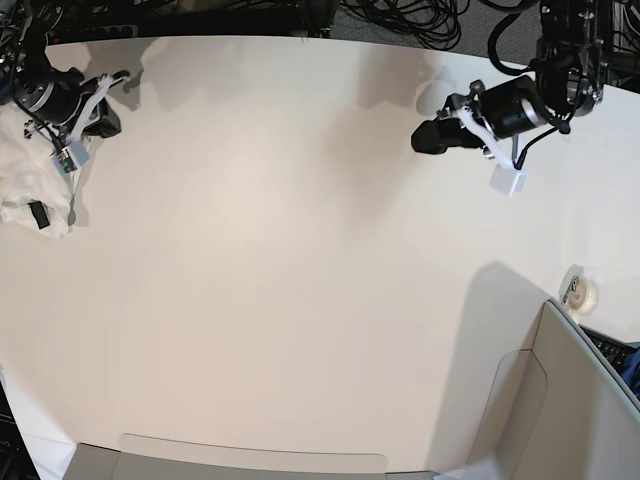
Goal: Layout the t-shirt on the table in an organized manner, then fold the t-shirt properly
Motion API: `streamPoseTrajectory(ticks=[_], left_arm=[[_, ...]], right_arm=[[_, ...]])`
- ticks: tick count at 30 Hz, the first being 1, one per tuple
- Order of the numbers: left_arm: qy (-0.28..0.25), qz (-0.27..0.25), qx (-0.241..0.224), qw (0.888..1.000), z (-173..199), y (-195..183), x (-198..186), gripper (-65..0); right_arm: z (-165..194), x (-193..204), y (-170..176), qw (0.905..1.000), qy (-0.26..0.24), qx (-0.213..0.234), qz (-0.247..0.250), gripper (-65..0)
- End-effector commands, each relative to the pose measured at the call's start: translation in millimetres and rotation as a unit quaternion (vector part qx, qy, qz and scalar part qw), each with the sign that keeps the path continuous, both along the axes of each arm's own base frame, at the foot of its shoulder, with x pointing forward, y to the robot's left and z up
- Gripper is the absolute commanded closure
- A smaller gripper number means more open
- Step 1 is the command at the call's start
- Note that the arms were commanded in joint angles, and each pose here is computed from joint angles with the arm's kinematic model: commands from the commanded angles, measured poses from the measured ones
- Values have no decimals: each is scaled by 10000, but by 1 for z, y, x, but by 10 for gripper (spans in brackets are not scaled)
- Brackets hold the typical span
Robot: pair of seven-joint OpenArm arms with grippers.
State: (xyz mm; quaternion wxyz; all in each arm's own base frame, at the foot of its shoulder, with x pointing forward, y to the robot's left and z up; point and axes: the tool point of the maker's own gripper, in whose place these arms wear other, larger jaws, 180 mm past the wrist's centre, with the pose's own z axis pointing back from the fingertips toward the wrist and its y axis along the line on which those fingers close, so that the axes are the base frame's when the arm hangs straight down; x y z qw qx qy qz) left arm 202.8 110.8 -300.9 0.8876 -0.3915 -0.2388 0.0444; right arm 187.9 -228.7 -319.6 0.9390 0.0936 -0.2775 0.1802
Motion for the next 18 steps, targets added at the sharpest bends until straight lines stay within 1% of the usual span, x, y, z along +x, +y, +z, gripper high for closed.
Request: streamPoseTrajectory(ticks=[1, 3, 6, 7, 9, 12, 14, 16, 18], left_arm=[[-77, 45, -182, 9998, 12, 4, -1, 0], [115, 245, -424, 9987, 15, 13, -13, 0], [385, 651, -177, 9970, 5, 41, -31, 0], [454, 804, -78, 9957, 3, 52, -37, 0], [549, 1087, 103, 9925, 1, 72, -46, 0], [697, 1713, 243, 9824, -1, 101, -65, 0], [833, 2034, 334, 9750, -1, 117, -80, 0], [980, 2435, 403, 9641, 1, 134, -99, 0], [1119, 2781, 482, 9528, 2, 148, -117, 0]], right_arm=[[-1, -6, 4, 9999, 82, -2, 91, 0], [-11, -18, 16, 9990, 385, 247, 25, 0], [-19, -34, 37, 9941, 794, 731, -111, 0], [-21, -40, 46, 9915, 924, 906, -94, 0], [-25, -52, 57, 9872, 1173, 1076, 23, 0], [-35, -78, 65, 9810, 1601, 1071, 235, 0], [-42, -97, 74, 9746, 1902, 1116, 394, 0], [-48, -119, 85, 9651, 2252, 1143, 696, 0], [-53, -144, 101, 9522, 2614, 1191, 1040, 0]])
